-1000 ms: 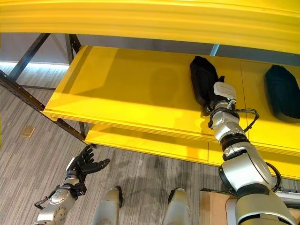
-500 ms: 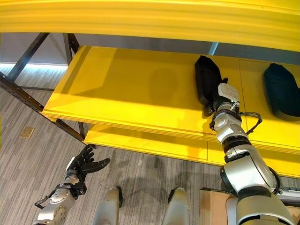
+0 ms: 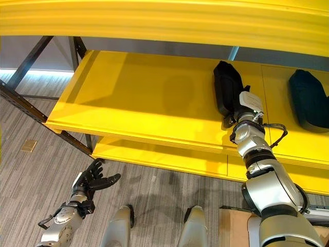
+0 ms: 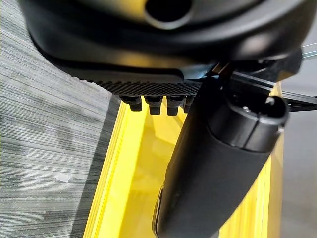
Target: Move parts from the plastic box to the shelf.
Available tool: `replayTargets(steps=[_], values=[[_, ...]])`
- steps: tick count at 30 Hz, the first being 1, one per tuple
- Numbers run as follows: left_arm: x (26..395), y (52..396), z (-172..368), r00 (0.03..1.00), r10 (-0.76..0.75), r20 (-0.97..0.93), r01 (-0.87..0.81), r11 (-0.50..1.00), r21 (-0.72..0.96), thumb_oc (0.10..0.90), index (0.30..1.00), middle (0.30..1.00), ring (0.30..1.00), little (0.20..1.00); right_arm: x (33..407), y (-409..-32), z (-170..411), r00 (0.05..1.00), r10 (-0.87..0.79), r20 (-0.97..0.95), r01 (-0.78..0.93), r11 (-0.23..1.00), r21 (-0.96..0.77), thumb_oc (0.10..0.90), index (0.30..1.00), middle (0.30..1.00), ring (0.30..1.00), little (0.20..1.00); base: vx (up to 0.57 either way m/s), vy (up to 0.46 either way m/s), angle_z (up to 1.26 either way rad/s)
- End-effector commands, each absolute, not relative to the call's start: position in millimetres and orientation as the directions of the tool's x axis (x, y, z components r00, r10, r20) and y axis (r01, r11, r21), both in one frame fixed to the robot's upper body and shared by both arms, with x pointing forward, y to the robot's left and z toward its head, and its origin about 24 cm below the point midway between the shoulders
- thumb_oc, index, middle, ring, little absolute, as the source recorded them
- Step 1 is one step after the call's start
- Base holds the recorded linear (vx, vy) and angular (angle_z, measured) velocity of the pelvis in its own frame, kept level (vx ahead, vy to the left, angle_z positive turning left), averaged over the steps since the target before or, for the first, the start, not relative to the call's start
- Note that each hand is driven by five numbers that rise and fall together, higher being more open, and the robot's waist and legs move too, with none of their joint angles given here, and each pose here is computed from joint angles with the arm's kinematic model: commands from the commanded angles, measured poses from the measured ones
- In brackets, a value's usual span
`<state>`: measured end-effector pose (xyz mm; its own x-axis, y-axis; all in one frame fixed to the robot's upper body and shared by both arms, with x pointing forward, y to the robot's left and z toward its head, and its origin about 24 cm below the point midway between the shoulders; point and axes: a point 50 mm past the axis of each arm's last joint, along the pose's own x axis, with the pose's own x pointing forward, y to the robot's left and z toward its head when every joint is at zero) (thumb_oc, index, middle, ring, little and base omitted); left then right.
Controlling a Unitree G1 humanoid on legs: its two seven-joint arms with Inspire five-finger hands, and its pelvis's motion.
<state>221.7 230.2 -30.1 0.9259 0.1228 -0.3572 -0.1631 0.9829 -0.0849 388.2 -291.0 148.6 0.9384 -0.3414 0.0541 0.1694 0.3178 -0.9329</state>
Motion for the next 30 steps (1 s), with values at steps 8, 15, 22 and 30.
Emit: replayTargets(steps=[8, 15, 22, 30], values=[[240, 244, 10, 0.981, 0.115, -0.159, -0.121, 0.992, -0.026, 0.900, 1.000, 1.000, 1.000, 1.000, 374, -327, 164, 0.896, -0.434, 0.098, 0.208, 0.212, -0.955, 0.400, 0.300, 0.300, 0.300, 0.300, 0.00, 0.000, 0.00], [239, 245, 9, 0.980, 0.116, -0.164, -0.121, 0.992, -0.022, 0.900, 1.000, 1.000, 1.000, 1.000, 377, -325, 164, 0.899, -0.431, 0.079, 0.201, 0.245, -0.948, 0.900, 1.000, 1.000, 1.000, 1.000, 0.00, 0.000, 0.00], [239, 247, 8, 0.978, 0.121, -0.170, -0.126, 0.992, -0.019, 0.900, 1.000, 1.000, 1.000, 1.000, 379, -320, 165, 0.911, -0.408, 0.067, 0.175, 0.236, -0.956, 0.900, 1.000, 1.000, 1.000, 1.000, 0.00, 0.000, 0.00], [240, 250, 9, 0.976, 0.140, -0.167, -0.146, 0.989, -0.023, 0.900, 1.000, 1.000, 1.000, 1.000, 386, -301, 181, 0.945, -0.304, 0.125, 0.199, 0.227, -0.953, 0.900, 1.000, 1.000, 1.000, 1.000, 0.00, 0.000, 0.00]])
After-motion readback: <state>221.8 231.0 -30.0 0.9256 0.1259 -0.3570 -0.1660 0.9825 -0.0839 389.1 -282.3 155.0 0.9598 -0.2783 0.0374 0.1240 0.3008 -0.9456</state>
